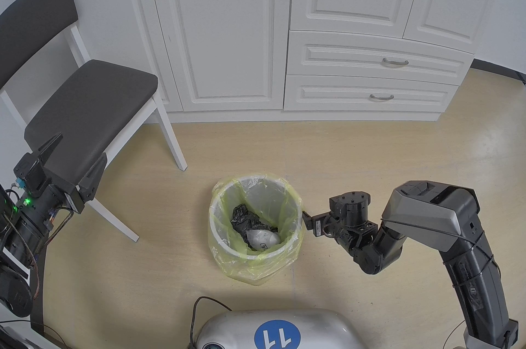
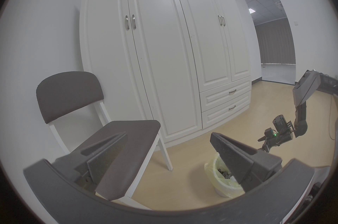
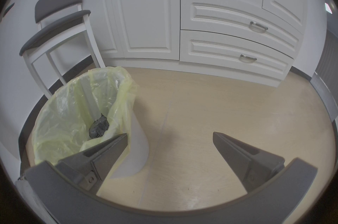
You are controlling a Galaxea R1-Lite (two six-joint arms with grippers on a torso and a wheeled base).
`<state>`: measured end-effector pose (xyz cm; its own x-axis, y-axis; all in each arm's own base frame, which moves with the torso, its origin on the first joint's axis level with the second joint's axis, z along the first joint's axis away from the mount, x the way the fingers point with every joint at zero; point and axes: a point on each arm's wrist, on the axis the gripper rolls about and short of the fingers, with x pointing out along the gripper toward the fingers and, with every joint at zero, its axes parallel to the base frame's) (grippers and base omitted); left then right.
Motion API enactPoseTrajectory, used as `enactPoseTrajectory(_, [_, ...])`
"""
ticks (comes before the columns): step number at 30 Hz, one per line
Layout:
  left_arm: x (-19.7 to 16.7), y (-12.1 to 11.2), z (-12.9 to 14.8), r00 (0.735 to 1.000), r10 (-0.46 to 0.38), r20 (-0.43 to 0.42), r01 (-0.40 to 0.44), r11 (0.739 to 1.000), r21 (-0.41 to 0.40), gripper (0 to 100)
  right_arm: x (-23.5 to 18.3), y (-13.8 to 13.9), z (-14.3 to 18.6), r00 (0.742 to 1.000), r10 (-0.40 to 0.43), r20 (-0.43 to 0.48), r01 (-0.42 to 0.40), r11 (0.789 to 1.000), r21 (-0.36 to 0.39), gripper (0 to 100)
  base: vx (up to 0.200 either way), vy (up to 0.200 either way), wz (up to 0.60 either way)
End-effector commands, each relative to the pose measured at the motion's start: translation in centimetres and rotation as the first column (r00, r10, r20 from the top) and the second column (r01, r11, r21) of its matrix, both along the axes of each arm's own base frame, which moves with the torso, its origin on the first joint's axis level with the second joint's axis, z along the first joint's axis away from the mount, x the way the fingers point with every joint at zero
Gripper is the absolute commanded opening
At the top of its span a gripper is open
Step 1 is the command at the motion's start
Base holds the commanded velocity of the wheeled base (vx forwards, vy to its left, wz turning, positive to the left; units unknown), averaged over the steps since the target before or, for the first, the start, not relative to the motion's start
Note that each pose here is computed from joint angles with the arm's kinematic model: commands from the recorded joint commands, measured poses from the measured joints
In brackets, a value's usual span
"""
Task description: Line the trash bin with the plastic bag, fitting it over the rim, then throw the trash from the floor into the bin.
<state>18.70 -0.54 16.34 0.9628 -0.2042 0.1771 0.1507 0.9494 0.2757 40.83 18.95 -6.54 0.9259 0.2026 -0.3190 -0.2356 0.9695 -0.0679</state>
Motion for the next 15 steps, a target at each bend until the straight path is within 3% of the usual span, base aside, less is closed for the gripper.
enactPoseTrajectory(1, [0.05, 0.0, -0.04, 1.0, 0.0, -0.002, 0.0, 1.0, 0.001, 100, 0.55, 0.16, -0.85, 0.999, -0.011, -0.039, 0.011, 1.0, 0.008, 100, 0.0, 0.0, 0.0])
enactPoseTrajectory(7, [0.1, 0.0, -0.1, 1.0, 0.0, -0.005, 0.0, 1.0, 0.001, 100, 1.01, 0.22, -0.47, 0.989, -0.046, -0.143, 0.052, 0.998, 0.038, 100, 0.0, 0.0, 0.0])
enactPoseTrajectory(12, [0.16, 0.0, -0.22, 1.0, 0.002, -0.011, -0.002, 1.0, 0.001, 100, 1.39, 0.37, -0.08, 0.962, -0.09, -0.258, 0.105, 0.994, 0.042, 100, 0.0, 0.0, 0.0])
enactPoseTrajectory(14, [0.16, 0.0, -0.22, 1.0, 0.002, -0.011, -0.002, 1.0, 0.001, 100, 1.39, 0.37, -0.08, 0.962, -0.09, -0.258, 0.105, 0.994, 0.042, 100, 0.0, 0.0, 0.0])
enactPoseTrajectory(15, [0.18, 0.0, -0.25, 1.0, 0.002, -0.013, -0.002, 1.0, 0.0, 100, 1.54, 0.37, 0.03, 0.947, -0.109, -0.303, 0.129, 0.99, 0.049, 100, 0.0, 0.0, 0.0])
